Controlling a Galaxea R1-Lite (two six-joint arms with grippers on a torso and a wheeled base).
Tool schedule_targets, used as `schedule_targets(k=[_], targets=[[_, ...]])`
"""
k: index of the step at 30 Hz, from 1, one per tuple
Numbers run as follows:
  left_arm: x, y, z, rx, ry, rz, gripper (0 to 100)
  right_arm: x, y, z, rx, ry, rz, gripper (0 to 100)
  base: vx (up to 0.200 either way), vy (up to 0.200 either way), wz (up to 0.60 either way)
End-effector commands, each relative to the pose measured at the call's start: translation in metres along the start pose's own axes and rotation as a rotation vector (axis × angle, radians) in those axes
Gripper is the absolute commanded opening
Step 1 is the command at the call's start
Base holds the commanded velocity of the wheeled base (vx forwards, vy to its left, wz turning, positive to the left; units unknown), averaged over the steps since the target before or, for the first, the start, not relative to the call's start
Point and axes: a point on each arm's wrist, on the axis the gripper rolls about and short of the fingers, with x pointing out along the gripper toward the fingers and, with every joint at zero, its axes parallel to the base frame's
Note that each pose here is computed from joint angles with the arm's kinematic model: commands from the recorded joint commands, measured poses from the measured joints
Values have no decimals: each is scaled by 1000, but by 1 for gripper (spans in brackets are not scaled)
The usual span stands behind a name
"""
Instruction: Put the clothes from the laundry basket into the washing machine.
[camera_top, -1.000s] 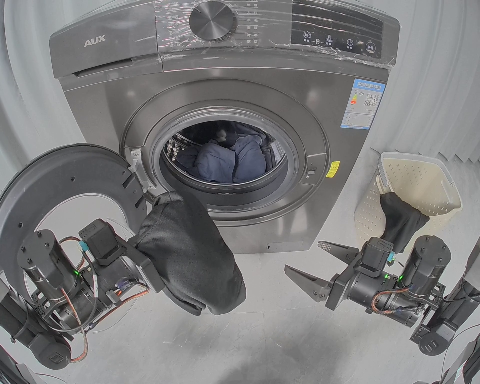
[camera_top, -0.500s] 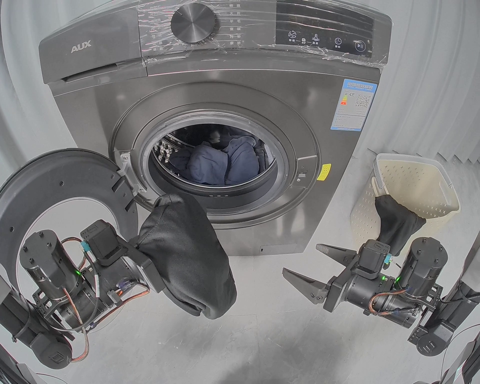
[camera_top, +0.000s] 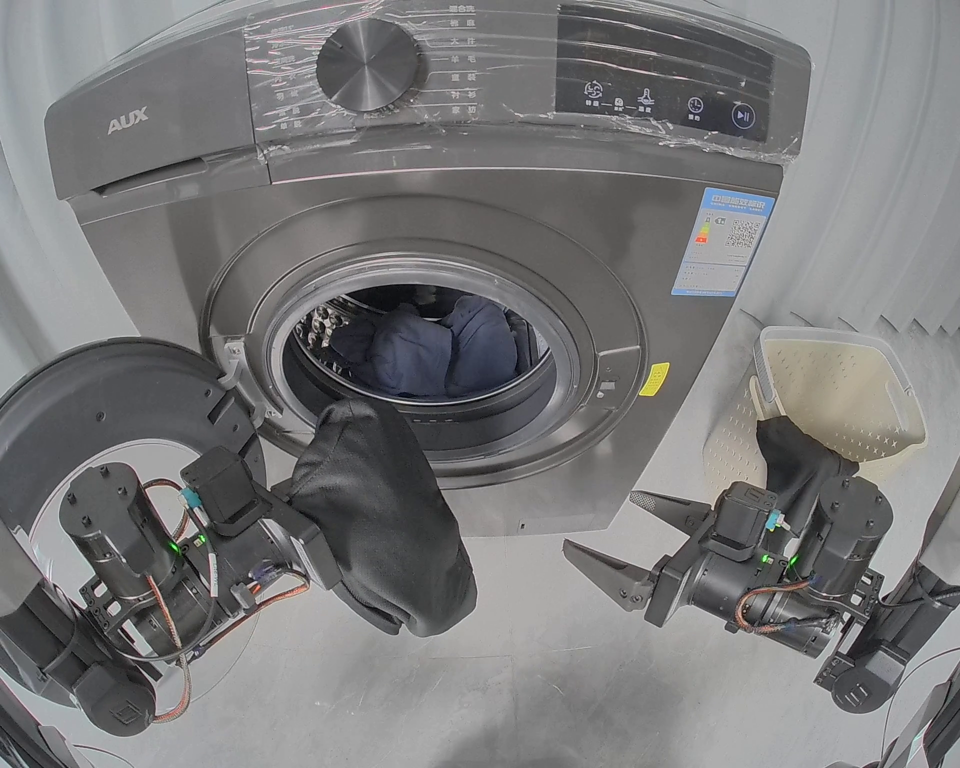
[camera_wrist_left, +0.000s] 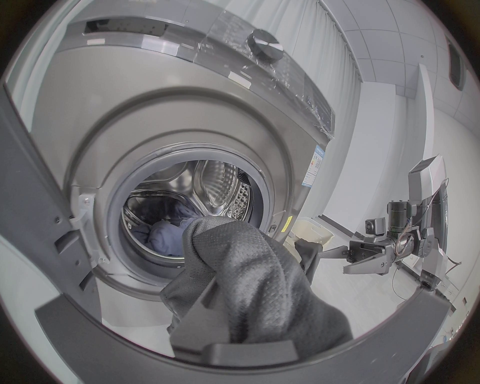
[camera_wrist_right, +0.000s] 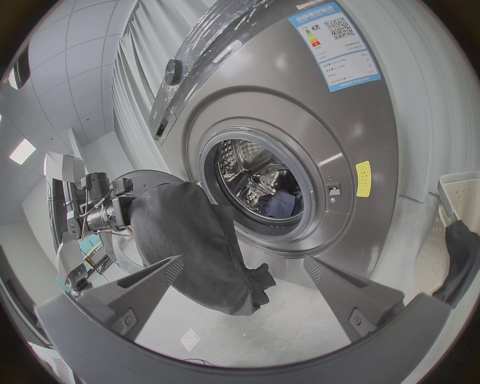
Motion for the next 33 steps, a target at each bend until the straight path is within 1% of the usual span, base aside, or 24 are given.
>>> schedule_targets(k=[1,6,13,16,17,21,22,23,24,25,27,29,33], targets=[[2,0,-2,-3,7,1,0,0,2,-1,0,4,9,100,200,0,0],[2,0,-2,-3,5,-1,0,0,6,-2,-1,8,24,100,200,0,0],[2,0,-4,-2,16,-2,0,0,12,-3,-1,15,46,100,0,0,0],[-2,-4,-6,-4,28,-16,0,-1,16,-5,-1,23,58,100,0,0,0],[-3,-8,-7,-5,31,-33,0,-3,17,-5,-3,27,64,100,0,0,0],[-3,-32,-13,-10,59,-129,0,-6,27,-5,-3,27,98,100,0,0,0],[-1,-37,-14,-20,61,-147,0,-7,30,-4,-4,24,111,100,0,0,0],[5,-38,-16,-32,66,-148,0,-8,32,-4,-5,22,117,100,0,0,0],[6,-39,-17,-32,68,-149,0,-8,32,-4,-5,23,119,100,0,0,0],[22,-38,-24,-31,76,-142,0,-9,32,-4,-3,24,120,100,0,0,0],[36,-35,-29,-29,75,-127,0,-10,33,-3,-5,23,124,100,0,0,0],[48,-25,-36,-31,83,-95,0,-11,37,-2,-6,20,138,100,0,0,0],[66,-11,-49,-32,94,-48,0,-11,43,-3,-5,22,158,100,0,0,0]])
